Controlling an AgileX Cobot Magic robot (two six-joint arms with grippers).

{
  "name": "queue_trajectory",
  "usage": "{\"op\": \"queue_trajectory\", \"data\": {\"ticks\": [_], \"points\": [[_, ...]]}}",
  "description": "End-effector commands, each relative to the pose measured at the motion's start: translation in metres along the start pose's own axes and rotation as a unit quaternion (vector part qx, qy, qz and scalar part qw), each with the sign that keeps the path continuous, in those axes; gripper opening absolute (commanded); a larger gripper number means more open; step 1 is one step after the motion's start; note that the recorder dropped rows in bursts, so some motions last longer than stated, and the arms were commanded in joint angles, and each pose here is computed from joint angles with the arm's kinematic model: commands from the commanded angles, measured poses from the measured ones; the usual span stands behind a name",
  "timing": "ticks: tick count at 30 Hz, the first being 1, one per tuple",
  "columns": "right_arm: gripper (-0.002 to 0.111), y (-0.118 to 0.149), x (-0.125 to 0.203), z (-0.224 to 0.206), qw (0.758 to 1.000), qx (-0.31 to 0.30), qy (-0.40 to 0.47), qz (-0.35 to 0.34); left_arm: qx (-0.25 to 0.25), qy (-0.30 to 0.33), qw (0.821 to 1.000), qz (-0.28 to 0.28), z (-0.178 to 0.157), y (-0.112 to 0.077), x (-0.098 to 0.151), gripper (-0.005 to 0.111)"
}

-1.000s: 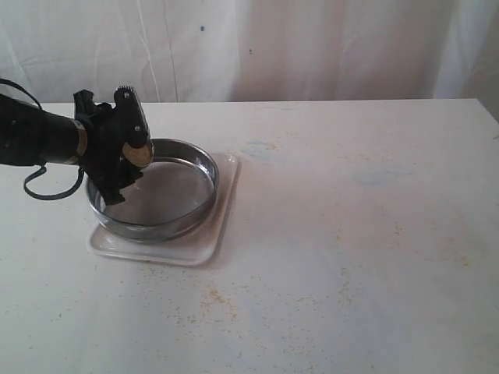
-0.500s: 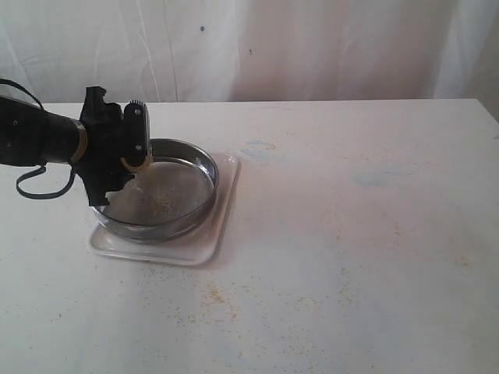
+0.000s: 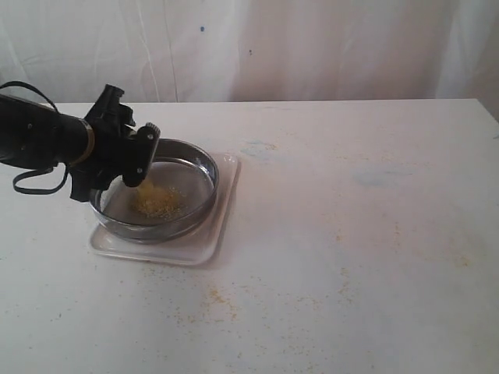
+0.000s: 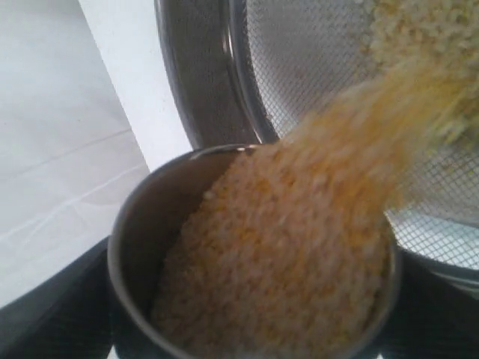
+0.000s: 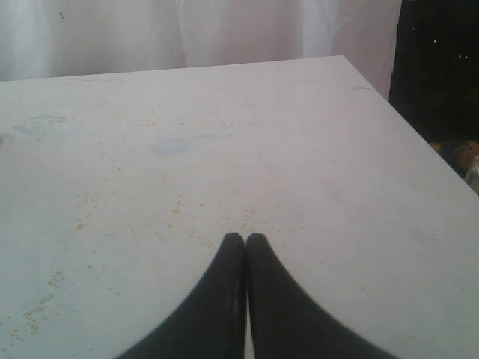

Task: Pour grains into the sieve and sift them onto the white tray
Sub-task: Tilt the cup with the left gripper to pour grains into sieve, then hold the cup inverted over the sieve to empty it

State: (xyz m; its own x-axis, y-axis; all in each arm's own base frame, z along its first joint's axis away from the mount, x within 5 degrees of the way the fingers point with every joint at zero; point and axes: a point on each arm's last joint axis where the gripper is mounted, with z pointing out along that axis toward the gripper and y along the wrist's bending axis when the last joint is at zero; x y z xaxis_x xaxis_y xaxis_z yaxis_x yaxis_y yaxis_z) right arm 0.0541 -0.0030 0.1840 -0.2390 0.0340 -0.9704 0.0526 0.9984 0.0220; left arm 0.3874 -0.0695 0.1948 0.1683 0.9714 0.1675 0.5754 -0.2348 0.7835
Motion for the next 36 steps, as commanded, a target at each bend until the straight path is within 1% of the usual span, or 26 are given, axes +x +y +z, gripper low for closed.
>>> {"op": "queue_trajectory", "data": {"ticks": [1,8,13,15,17,21,23,25,27,29,31,33,36], "points": [[0.0,0.0,-0.001,0.0,1.0,0.003,-0.008,-0.003,-0.012,0.032,0.998,0.052,-0.005,0.008,-0.008,0.0],[0.0,0.0,-0.001,0.0,1.0,0.003,-0.008,-0.003,-0.019,0.045,0.992,0.12,-0.005,0.015,-0.011,0.0],[0.0,0.0,-0.001,0.0,1.0,0.003,-0.008,-0.003,-0.014,0.071,0.978,0.195,-0.006,0.017,-0.007,0.0],[0.0,0.0,-0.001,0.0,1.0,0.003,-0.008,-0.003,-0.012,0.073,0.974,0.215,-0.006,0.017,-0.006,0.0],[0.0,0.0,-0.001,0.0,1.0,0.003,-0.008,-0.003,-0.011,0.07,0.966,0.247,-0.006,0.017,-0.008,0.0],[0.0,0.0,-0.001,0.0,1.0,0.003,-0.008,-0.003,-0.009,0.068,0.943,0.325,-0.007,0.018,-0.015,0.0],[0.0,0.0,-0.001,0.0,1.0,0.003,-0.008,-0.003,-0.012,0.061,0.931,0.36,-0.008,0.019,-0.023,0.0],[0.0,0.0,-0.001,0.0,1.0,0.003,-0.008,-0.003,-0.015,0.054,0.922,0.382,-0.01,0.02,-0.03,0.0],[0.0,0.0,-0.001,0.0,1.0,0.003,-0.008,-0.003,-0.019,0.049,0.917,0.394,-0.009,0.021,-0.036,0.0],[0.0,0.0,-0.001,0.0,1.0,0.003,-0.008,-0.003,-0.023,0.049,0.917,0.396,-0.007,0.024,-0.039,0.0],[0.0,0.0,-0.001,0.0,1.0,0.003,-0.008,-0.003,-0.021,0.053,0.916,0.397,-0.006,0.024,-0.04,0.0],[0.0,0.0,-0.001,0.0,1.0,0.003,-0.008,-0.003,-0.018,0.06,0.91,0.411,-0.006,0.023,-0.041,0.0],[0.0,0.0,-0.001,0.0,1.0,0.003,-0.008,-0.003,-0.017,0.059,0.909,0.412,-0.005,0.023,-0.041,0.0]]}}
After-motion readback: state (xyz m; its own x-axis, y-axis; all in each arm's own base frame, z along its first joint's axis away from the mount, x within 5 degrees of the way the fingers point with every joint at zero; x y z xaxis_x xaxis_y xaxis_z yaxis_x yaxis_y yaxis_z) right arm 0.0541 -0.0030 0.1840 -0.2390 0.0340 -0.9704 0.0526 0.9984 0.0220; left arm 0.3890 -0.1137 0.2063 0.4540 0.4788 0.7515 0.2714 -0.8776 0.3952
